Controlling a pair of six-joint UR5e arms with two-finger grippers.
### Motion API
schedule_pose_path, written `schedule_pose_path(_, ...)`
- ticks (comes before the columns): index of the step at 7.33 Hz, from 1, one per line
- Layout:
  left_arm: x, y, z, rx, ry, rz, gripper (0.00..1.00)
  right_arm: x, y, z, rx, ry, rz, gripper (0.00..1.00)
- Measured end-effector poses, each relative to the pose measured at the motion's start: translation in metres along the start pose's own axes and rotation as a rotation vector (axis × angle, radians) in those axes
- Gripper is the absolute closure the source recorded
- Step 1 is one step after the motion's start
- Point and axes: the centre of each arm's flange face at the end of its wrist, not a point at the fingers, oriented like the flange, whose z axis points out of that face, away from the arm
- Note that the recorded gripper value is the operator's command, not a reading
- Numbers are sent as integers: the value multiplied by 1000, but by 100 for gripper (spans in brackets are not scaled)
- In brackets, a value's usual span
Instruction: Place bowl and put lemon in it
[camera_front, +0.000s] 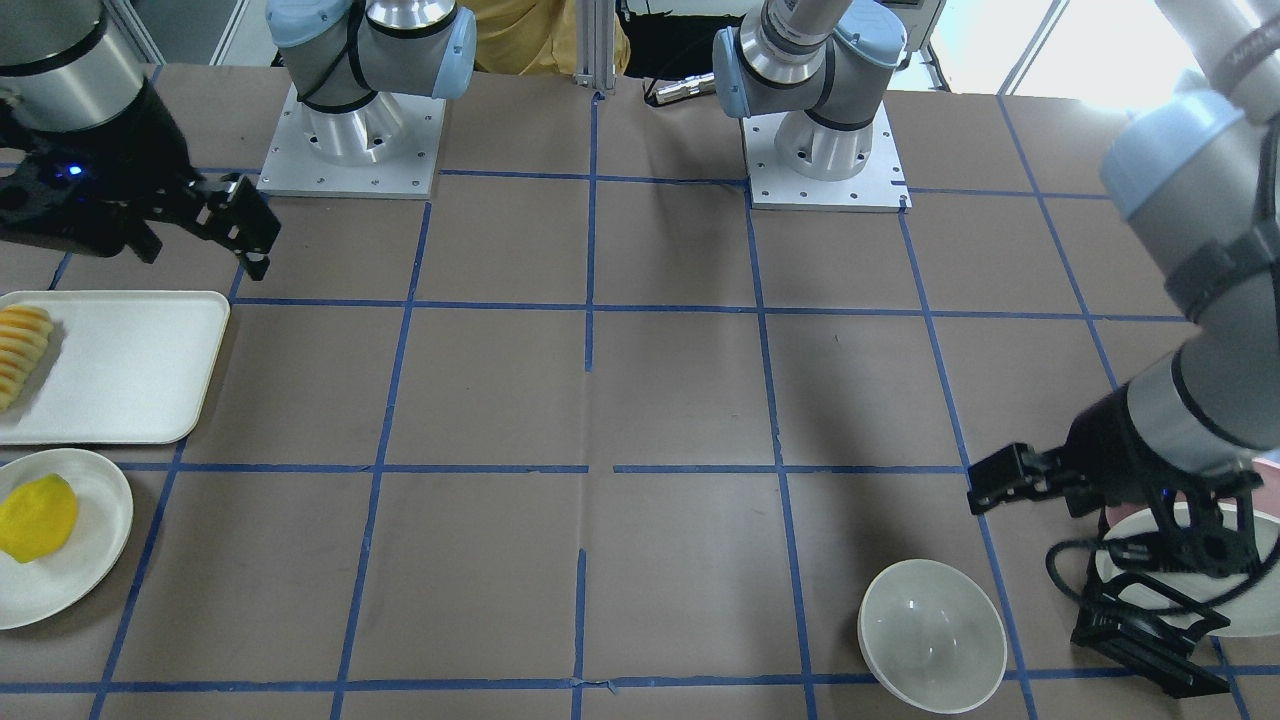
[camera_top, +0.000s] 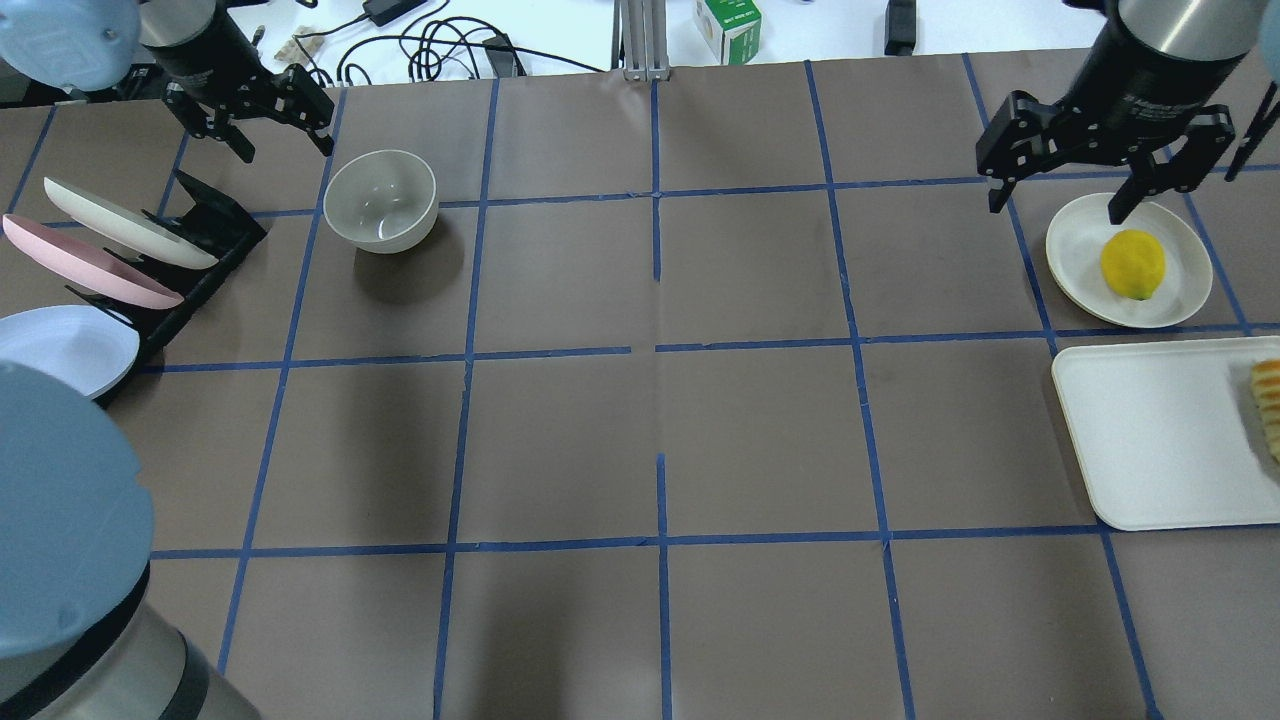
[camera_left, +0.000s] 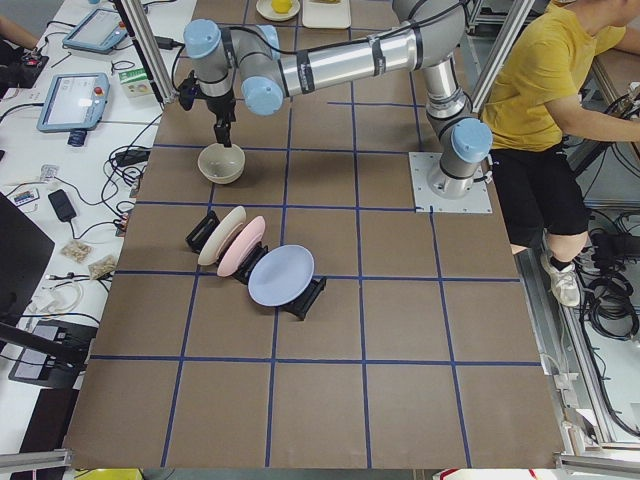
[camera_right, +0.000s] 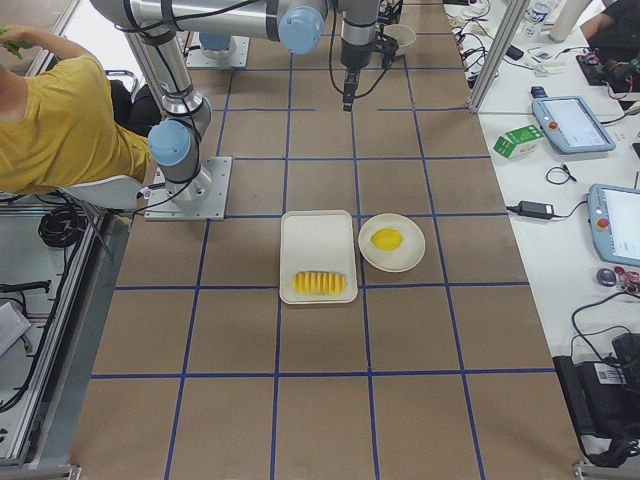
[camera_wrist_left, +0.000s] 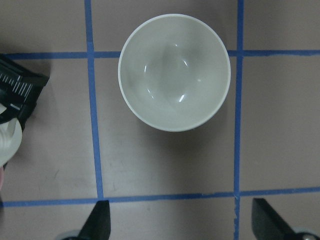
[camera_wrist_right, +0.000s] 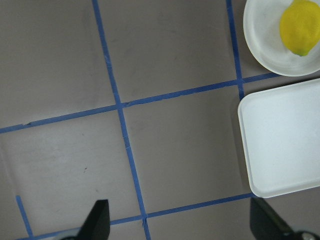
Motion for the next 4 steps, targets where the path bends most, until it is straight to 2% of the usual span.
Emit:
schedule_pose_path(1, -9, -18, 31, 17, -5, 23, 0, 25, -26, 23, -17, -2, -4, 0)
schedule_pose_path(3, -22, -33, 82, 14, -8, 43, 0, 79, -76, 68, 4, -1, -95, 0)
schedule_pose_path(4, -29, -36, 103, 0, -4, 39, 6, 104, -92, 90, -12, -7, -127, 0)
